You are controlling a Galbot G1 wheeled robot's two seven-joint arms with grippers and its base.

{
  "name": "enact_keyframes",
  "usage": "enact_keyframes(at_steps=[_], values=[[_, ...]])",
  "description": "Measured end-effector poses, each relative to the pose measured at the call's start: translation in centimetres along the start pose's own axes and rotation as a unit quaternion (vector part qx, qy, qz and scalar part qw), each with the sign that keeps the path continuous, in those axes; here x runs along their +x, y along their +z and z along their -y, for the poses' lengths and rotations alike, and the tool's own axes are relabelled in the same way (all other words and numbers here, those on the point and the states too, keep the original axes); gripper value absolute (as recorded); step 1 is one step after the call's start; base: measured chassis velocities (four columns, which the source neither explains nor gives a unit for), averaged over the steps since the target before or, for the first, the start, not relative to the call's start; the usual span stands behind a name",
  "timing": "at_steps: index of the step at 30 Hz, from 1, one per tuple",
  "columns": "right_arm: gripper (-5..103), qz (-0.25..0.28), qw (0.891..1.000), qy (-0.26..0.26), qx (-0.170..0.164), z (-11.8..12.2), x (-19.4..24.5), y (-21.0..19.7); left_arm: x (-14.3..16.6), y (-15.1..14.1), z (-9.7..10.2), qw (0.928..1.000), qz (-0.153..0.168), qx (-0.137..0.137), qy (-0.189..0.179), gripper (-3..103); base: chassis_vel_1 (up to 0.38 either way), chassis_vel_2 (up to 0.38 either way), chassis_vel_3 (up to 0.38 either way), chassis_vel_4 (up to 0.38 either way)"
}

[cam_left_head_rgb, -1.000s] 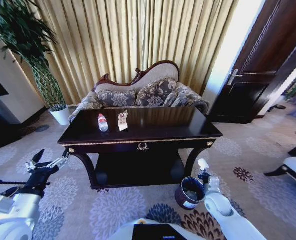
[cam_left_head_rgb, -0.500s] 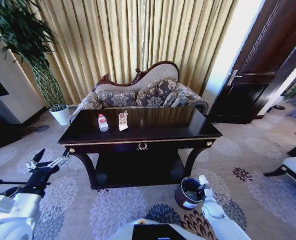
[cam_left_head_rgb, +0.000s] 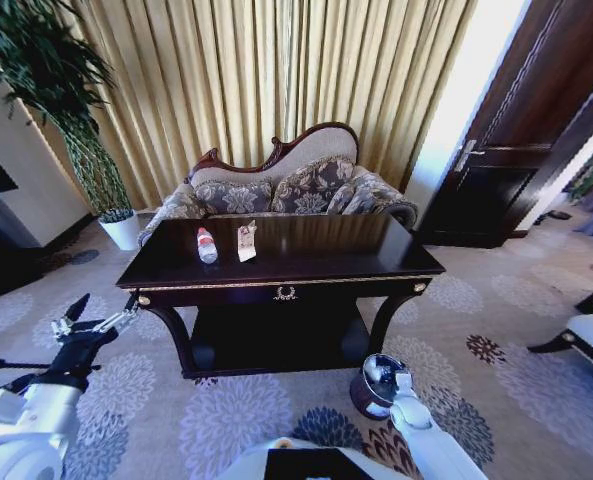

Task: Move to the front of the table and place the trash on the table into the trash bin.

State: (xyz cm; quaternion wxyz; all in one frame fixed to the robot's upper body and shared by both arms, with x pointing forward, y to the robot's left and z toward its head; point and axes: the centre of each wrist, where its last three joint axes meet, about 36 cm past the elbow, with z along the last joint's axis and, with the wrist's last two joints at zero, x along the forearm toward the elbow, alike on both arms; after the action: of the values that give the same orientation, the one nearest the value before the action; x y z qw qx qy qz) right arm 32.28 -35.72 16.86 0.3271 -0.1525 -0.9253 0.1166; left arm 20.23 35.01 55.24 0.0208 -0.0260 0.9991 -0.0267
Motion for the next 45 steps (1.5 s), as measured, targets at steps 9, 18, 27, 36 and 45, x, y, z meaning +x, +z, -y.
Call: enact_keyframes(at_steps=[9, 18, 27, 36, 45], values=[[99, 0.000, 1.000, 0.004, -0.003, 0.3, 0.2, 0.0, -0.1, 0.0, 0.1, 1.0000, 0.001, 0.001, 0.004, 100, 0.000, 0.000, 0.000, 0.000], [100, 0.007, 1.000, -0.019, -0.014, 0.7, 0.6, -0.4, -0.1, 0.0, 0.1, 1.0000, 0.000, 0.004, 0.002, 100, 0.000, 0.000, 0.000, 0.000], [100, 0.077, 0.990, -0.075, -0.096, 0.7, 3.5, -4.6, 0.0, 0.2, 0.2, 1.0000, 0.000, 0.009, 0.000, 100, 0.000, 0.000, 0.000, 0.000], [100, 0.244, 0.953, -0.156, -0.086, 2.4, 12.1, -13.6, 0.0, 0.3, 0.3, 0.9999, 0.000, 0.012, -0.001, 100, 0.000, 0.000, 0.000, 0.000], [100, 0.296, 0.930, -0.191, -0.103, 1.5, 22.9, -21.7, -0.1, 0.2, 0.3, 0.9999, 0.000, 0.013, 0.001, 100, 0.000, 0.000, 0.000, 0.000]])
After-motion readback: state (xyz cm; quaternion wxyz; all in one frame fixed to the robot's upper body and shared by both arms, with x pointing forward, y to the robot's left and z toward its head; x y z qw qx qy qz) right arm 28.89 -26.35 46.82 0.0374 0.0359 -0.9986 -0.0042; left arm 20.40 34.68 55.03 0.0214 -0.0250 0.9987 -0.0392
